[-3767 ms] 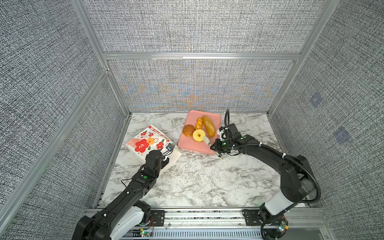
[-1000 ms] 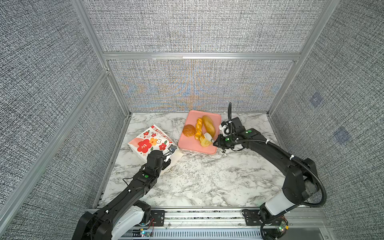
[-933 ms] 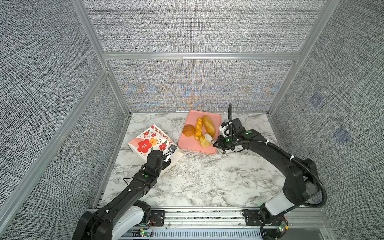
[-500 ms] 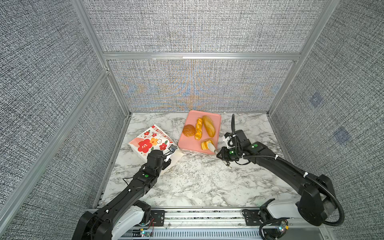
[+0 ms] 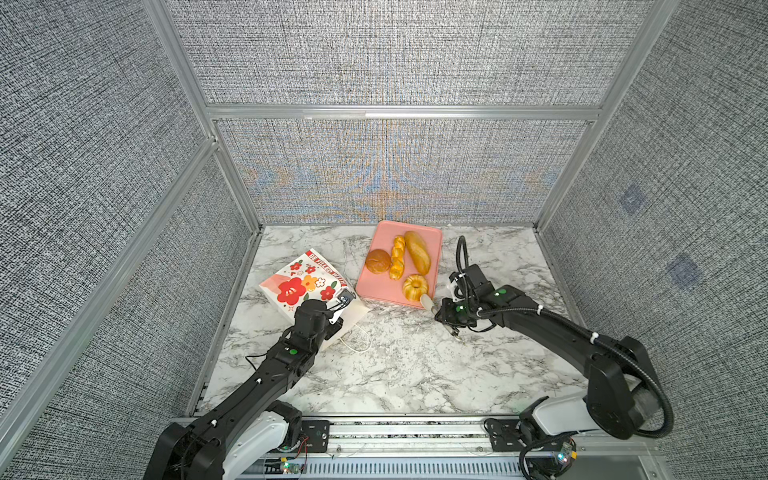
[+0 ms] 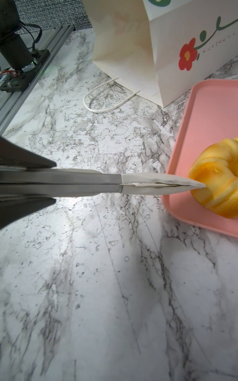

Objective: Take the fake bread out of the paper bag
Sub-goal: 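Swing the right tongs back to the paper bag opening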

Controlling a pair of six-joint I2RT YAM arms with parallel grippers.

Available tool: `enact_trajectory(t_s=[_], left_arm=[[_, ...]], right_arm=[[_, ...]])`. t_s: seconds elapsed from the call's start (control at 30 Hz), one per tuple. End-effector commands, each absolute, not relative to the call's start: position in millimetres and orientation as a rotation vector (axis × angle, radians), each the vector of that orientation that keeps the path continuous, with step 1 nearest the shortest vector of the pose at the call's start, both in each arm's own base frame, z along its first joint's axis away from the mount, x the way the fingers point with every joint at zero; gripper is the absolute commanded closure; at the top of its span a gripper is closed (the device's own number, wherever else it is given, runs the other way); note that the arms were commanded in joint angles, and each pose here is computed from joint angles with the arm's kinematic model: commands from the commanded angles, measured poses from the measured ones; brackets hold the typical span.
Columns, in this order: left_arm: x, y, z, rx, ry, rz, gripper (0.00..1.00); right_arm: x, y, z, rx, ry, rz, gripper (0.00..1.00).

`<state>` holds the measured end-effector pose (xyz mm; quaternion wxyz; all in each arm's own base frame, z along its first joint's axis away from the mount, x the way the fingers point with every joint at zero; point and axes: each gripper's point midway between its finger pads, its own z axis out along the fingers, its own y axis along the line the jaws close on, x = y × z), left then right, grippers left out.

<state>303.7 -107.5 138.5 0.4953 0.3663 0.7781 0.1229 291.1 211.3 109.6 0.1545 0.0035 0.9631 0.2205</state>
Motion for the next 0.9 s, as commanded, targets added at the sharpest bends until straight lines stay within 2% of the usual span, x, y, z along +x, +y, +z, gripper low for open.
enact_trajectory(t_s=[0.0,0.23,0.43,0.7,0.87], left_arm=[[302.5,-110.6,139.5,0.898,1.880,0.281,1.00],[297.1,-111.5,135.1,0.986,1.874,0.302,1.00],[294.3,-109.2,134.4,1.050,1.881,0.335,1.00],[292.9,-112.7,137.0,1.026,1.906,0.287,1.00],[294.7,-110.6,138.0,0.995,1.920,0.290,1.00]], right_arm=[[309.6,221.4,110.7,-0.018,2.730,0.659,1.00],[310.6,227.0,127.6,-0.050,2.699,0.689,1.00],[257.6,232.7,142.3,-0.088,2.613,0.788,1.00],[177.2,305.8,154.5,-0.301,2.538,1.119,0.99],[169.6,351.9,175.3,-0.393,2.413,1.280,0.98]])
